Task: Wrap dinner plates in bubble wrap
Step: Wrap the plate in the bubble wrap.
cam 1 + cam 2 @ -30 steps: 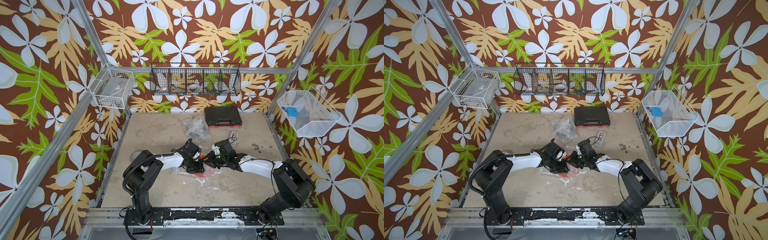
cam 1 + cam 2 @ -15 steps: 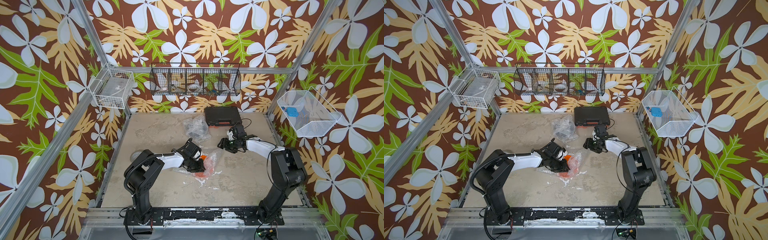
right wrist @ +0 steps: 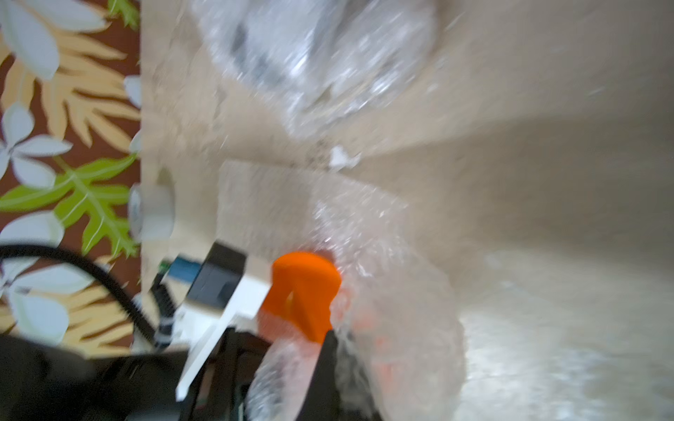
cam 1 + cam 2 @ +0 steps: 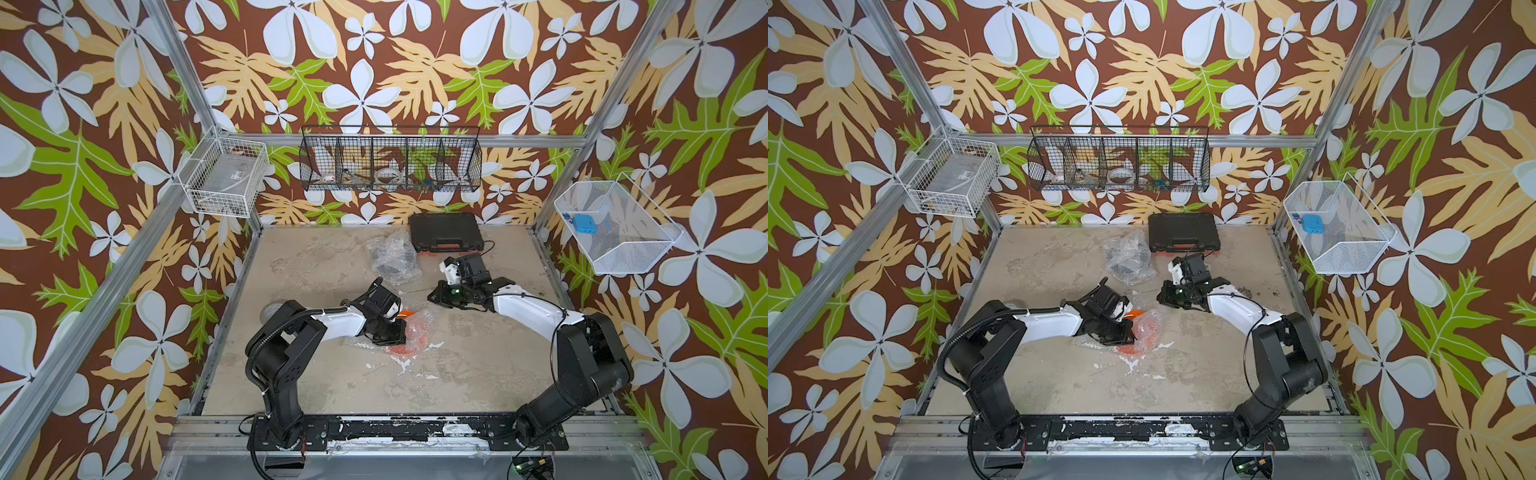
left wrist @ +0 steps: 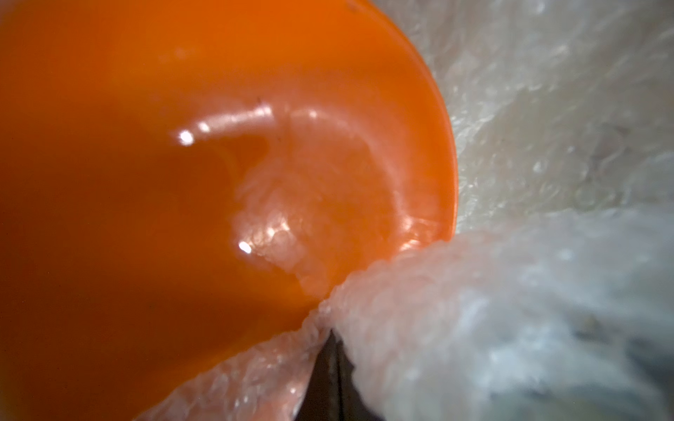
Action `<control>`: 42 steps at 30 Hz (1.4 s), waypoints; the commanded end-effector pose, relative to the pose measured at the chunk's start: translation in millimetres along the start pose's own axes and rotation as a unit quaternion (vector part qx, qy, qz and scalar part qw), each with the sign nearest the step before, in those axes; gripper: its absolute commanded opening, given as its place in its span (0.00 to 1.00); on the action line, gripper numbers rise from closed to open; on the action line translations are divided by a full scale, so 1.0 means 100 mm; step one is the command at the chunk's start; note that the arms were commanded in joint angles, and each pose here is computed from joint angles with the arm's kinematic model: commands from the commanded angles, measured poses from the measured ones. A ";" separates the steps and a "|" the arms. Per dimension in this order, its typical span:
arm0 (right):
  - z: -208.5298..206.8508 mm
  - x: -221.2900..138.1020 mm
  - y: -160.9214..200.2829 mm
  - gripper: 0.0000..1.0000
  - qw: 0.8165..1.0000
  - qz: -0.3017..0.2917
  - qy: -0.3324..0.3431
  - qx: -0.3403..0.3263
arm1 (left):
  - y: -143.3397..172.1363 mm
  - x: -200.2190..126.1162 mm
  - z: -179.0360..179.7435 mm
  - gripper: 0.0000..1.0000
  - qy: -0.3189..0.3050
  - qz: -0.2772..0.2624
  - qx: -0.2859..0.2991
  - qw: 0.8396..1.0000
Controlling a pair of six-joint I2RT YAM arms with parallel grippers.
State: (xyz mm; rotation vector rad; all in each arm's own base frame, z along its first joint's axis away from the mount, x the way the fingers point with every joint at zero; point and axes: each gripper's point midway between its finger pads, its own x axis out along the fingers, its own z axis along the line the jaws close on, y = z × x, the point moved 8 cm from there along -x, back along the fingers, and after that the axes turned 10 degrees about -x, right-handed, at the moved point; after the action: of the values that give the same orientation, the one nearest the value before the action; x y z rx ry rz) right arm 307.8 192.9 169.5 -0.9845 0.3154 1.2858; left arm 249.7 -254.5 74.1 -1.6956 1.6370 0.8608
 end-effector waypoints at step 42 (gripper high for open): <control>0.10 0.47 1.26 0.00 0.987 0.155 0.005 0.041 | -0.73 -1.13 1.11 0.53 0.119 -0.085 -0.130 0.981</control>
State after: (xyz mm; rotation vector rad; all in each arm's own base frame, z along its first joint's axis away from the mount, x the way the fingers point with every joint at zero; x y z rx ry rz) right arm 207.9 230.0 90.6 -0.8887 0.4900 1.5464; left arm 321.4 -79.7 93.5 -2.0432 1.3374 0.9602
